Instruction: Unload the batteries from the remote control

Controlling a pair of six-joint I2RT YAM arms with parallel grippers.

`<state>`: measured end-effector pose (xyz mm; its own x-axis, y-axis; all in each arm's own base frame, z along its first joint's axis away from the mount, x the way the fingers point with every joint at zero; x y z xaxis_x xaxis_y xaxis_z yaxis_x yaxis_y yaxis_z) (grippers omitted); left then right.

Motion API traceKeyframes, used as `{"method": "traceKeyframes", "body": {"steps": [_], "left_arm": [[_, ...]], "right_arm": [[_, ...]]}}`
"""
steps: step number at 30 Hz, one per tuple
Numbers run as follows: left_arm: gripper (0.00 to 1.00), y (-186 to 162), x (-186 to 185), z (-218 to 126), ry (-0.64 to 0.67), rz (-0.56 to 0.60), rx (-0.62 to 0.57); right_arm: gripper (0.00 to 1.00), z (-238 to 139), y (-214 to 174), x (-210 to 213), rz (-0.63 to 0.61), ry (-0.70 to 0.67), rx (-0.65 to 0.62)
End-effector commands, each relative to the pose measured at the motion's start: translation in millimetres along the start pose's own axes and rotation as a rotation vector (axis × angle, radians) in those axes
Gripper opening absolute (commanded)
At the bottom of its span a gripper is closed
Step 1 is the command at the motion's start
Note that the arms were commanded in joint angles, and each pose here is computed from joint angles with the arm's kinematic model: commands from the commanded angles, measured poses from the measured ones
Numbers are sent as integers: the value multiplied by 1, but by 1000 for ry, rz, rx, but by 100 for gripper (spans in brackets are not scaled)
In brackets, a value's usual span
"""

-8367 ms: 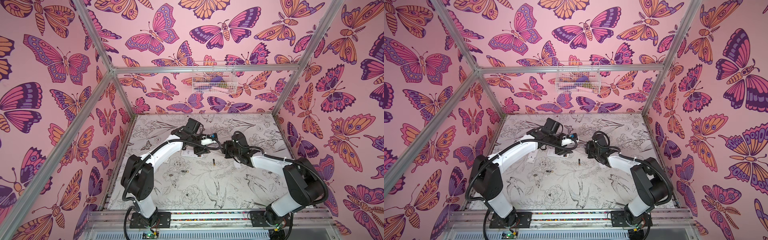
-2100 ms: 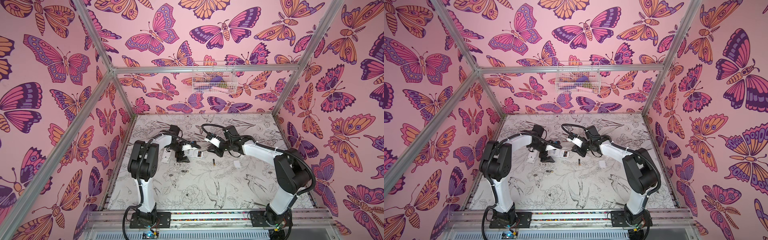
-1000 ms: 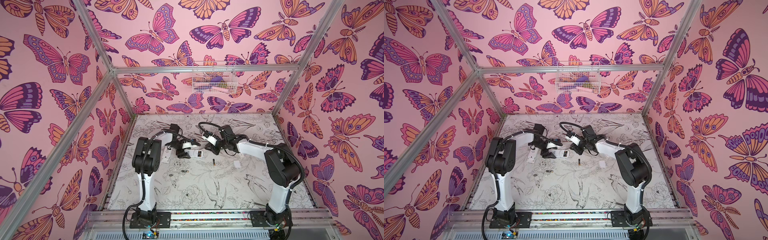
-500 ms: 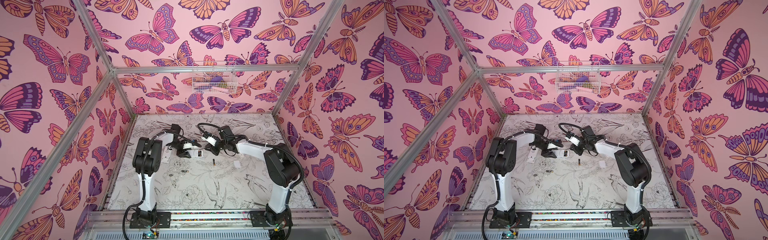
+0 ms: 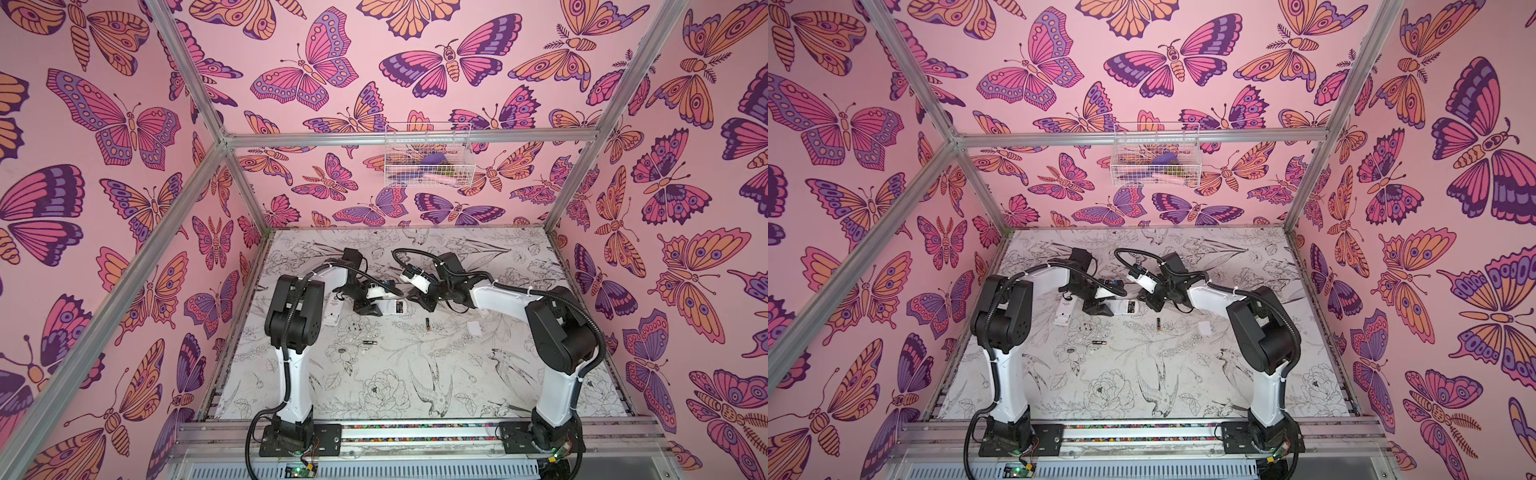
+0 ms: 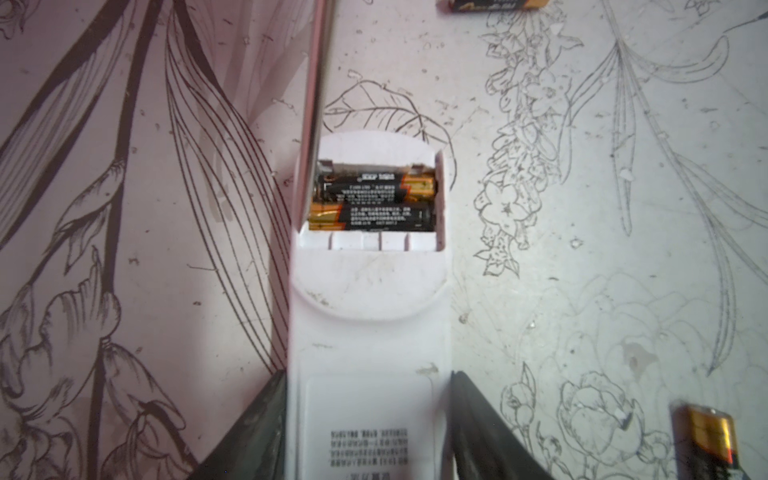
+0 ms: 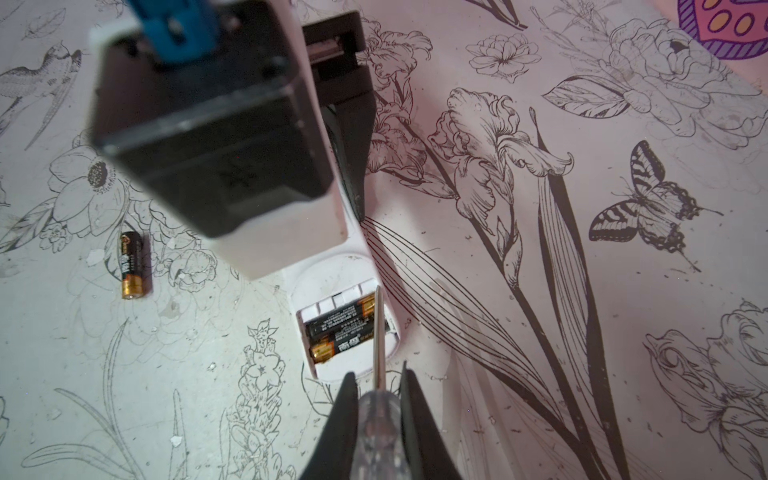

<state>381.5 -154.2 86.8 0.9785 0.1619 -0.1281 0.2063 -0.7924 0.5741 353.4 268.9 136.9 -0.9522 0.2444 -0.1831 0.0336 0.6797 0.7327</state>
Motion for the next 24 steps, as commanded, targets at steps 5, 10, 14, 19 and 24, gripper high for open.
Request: {"method": "traceKeyframes", "body": {"steps": [5,10,14,19,24], "left_arm": [[58,-13,-12,24,-44,1,68],[58,-13,-11,24,-43,-1,68],[58,-13,-12,24,-42,-1,68],[58,-13,-12,24,-41,-2,68],[58,-13,-12,24,-39,-1,68]], "right_arm": [[0,6,-22,20,2,98,91],[0,3,-29,27,28,127,136],[0,-2,-30,30,40,138,142],[0,-4,-30,33,61,175,137],[0,-7,-23,31,116,209,84]]}}
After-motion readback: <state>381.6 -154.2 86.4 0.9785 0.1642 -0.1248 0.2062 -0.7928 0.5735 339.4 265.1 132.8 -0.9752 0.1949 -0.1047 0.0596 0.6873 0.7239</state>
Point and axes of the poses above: each gripper's point midway between its finger pads, its own z axis out along the fingers, its own x axis along the line the jaws close on, y = z × x, the point moved 8 cm from there along -z, back along the fingers, and after that the axes turned 14 degrees about -z, right-handed, at the moved point
